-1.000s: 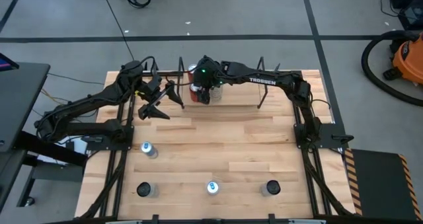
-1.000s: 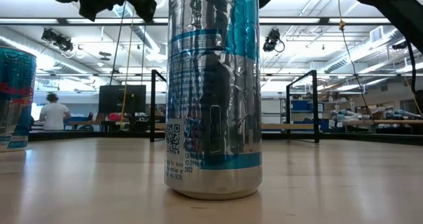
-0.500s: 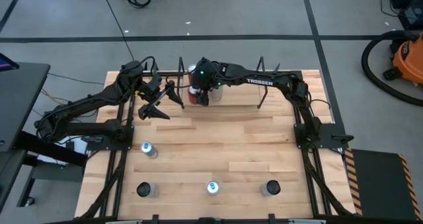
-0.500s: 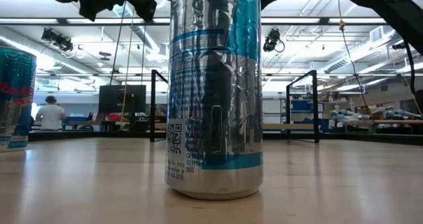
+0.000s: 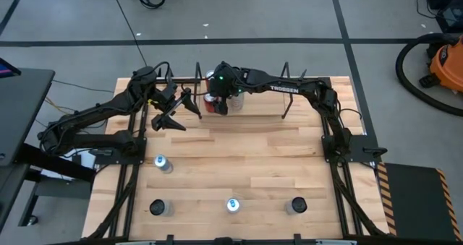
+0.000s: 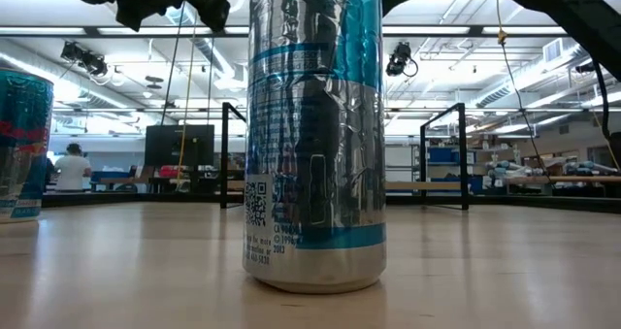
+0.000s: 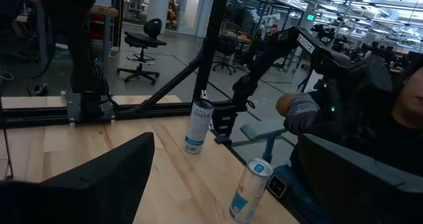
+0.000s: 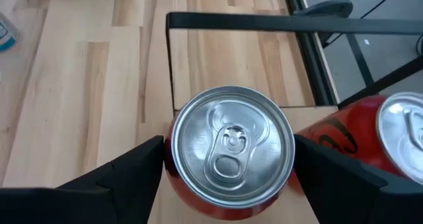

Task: Place canned beverage on shelf
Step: Put the red black soda can aligned with the other red black soda can on the shelf, then adjust the white yellow soda can, then put the bottom blue soda can on the shelf

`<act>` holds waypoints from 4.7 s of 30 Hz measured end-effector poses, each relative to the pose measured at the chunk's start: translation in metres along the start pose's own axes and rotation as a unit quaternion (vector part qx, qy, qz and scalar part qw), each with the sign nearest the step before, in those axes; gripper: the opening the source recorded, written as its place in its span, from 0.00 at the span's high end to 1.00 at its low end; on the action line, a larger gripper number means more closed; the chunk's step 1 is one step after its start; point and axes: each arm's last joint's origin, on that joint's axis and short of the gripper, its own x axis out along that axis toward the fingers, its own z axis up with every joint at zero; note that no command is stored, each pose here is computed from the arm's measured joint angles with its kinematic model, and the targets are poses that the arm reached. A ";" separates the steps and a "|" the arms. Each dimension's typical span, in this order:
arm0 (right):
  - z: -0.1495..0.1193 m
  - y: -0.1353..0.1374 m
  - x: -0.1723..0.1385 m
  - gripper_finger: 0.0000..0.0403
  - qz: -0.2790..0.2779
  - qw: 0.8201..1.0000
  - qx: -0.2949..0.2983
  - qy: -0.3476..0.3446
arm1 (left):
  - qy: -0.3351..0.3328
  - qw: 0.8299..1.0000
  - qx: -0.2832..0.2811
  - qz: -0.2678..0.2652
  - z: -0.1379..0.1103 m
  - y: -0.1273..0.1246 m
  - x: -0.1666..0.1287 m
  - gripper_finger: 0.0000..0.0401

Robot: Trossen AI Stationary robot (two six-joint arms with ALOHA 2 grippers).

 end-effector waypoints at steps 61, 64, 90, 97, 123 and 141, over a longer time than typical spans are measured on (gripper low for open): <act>-0.087 -0.009 -0.064 0.34 -0.172 0.952 0.175 0.183 | 0.005 1.000 -0.012 0.005 -0.002 0.000 0.001 0.06; -0.087 -0.011 -0.064 0.36 -0.173 0.953 0.177 0.177 | 0.005 1.000 -0.012 0.005 -0.002 0.000 0.001 0.06; -0.073 -0.005 -0.121 0.36 -0.122 0.966 0.163 0.158 | 0.008 1.000 -0.012 0.014 -0.003 0.001 0.001 0.06; -0.073 0.004 -0.147 0.36 -0.053 0.971 0.170 0.157 | 0.009 1.000 -0.013 0.014 -0.004 0.001 0.001 0.06; -0.053 0.092 -0.142 0.06 0.114 0.975 0.114 0.151 | 0.010 1.000 -0.017 0.014 -0.004 0.001 0.001 0.06; -0.068 0.184 -0.104 0.04 0.302 0.944 -0.127 -0.038 | 0.015 0.999 -0.029 0.038 -0.007 0.003 0.000 0.06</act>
